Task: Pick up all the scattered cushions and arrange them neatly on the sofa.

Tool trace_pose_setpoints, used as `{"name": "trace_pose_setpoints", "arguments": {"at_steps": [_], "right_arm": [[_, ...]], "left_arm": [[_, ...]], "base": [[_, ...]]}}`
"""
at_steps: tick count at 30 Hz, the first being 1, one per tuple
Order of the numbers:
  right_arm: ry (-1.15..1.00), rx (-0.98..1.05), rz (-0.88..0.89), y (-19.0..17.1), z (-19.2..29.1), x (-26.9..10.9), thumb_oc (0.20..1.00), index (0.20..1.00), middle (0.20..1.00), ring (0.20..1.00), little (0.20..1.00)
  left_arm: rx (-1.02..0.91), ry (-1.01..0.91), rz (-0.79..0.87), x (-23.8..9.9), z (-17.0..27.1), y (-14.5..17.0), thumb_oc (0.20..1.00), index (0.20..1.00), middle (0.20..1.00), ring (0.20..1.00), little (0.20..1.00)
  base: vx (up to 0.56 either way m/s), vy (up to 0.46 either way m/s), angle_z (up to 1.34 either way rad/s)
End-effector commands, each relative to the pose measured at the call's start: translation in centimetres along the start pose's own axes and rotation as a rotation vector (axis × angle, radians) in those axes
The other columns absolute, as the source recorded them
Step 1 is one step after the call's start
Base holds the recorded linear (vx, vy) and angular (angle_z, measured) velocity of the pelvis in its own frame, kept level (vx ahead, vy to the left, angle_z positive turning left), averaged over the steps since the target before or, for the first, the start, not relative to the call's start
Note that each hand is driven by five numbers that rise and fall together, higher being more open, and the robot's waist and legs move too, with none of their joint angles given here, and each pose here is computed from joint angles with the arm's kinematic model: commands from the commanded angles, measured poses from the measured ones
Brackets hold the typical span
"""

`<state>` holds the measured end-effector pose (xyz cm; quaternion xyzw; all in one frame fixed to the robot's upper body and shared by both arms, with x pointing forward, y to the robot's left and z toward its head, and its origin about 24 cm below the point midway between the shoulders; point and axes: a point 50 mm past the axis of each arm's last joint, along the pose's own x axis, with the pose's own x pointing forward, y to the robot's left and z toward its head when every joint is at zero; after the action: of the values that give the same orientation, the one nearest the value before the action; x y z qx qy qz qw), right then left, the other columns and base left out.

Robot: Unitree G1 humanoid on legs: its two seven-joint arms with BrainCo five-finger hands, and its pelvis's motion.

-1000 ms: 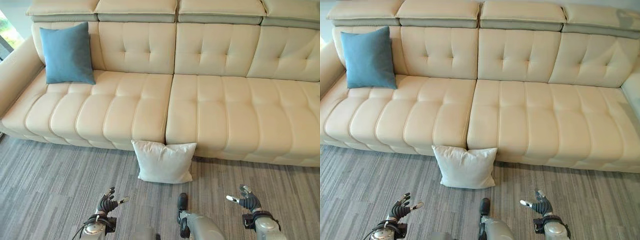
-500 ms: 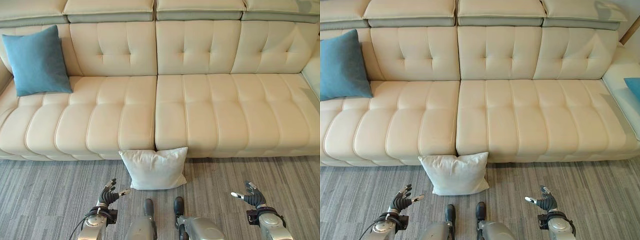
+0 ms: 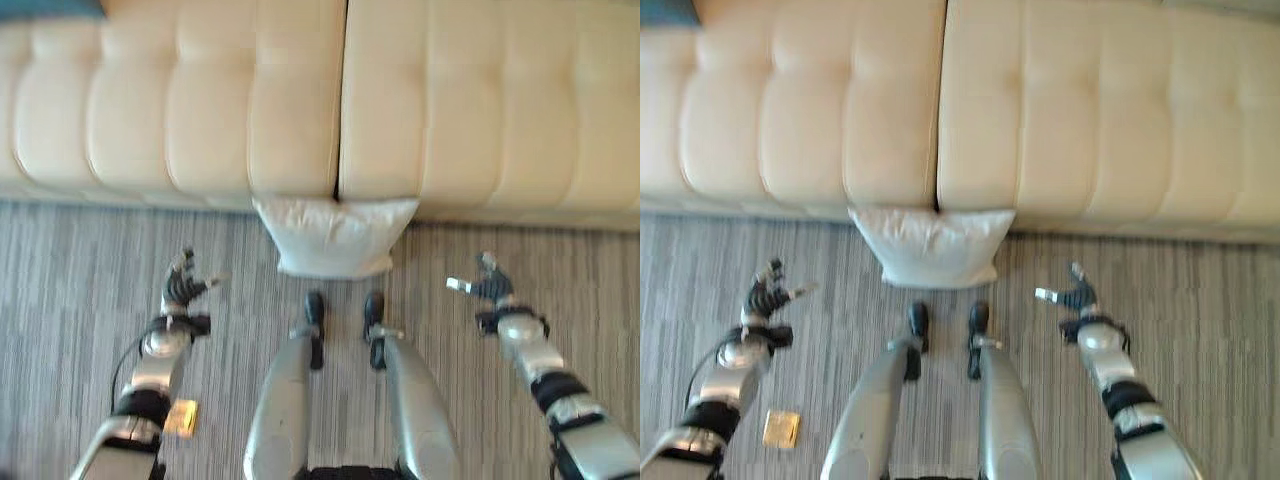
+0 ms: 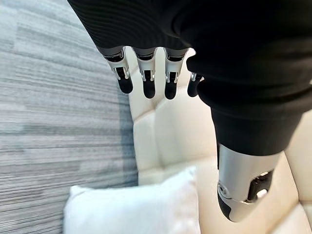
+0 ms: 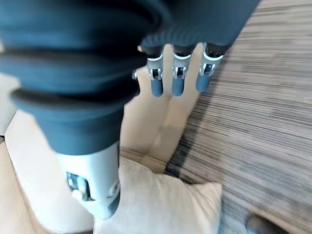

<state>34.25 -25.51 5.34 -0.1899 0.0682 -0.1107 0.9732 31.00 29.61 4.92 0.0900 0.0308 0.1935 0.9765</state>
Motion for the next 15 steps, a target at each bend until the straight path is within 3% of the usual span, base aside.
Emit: {"name": "trace_pose_setpoints", "arguments": {"at_steps": [1,6,14,15], "right_arm": [[-0.031,0.017,-0.129,-3.0,2.2,1.5,1.0,1.0,1.0,1.0,1.0],[-0.193,0.136,-0.207,-4.1,10.1,3.8,1.0,1.0,1.0,1.0,1.0],[-0.467,0.303,-0.08,1.2,22.2,3.5,1.0,1.0,1.0,1.0,1.0],[-0.511,0.33,-0.039,2.3,23.6,3.0,0.865,0.865,0.865,0.865,0.865]], "left_arm": [[-0.043,-0.104,0.105,1.9,3.4,1.8,1.0,1.0,1.0,1.0,1.0],[-0.03,-0.224,0.082,4.3,9.0,0.5,1.0,1.0,1.0,1.0,1.0],[-0.045,-0.451,-0.059,5.5,19.0,-5.5,1.0,1.0,1.0,1.0,1.0],[-0.056,-0.479,-0.085,5.2,20.1,-6.5,1.0,1.0,1.0,1.0,1.0]], "base": [[-0.15,0.009,0.07],[-0.04,-0.006,0.05],[0.01,-0.018,0.04],[0.01,-0.055,0.09]]}}
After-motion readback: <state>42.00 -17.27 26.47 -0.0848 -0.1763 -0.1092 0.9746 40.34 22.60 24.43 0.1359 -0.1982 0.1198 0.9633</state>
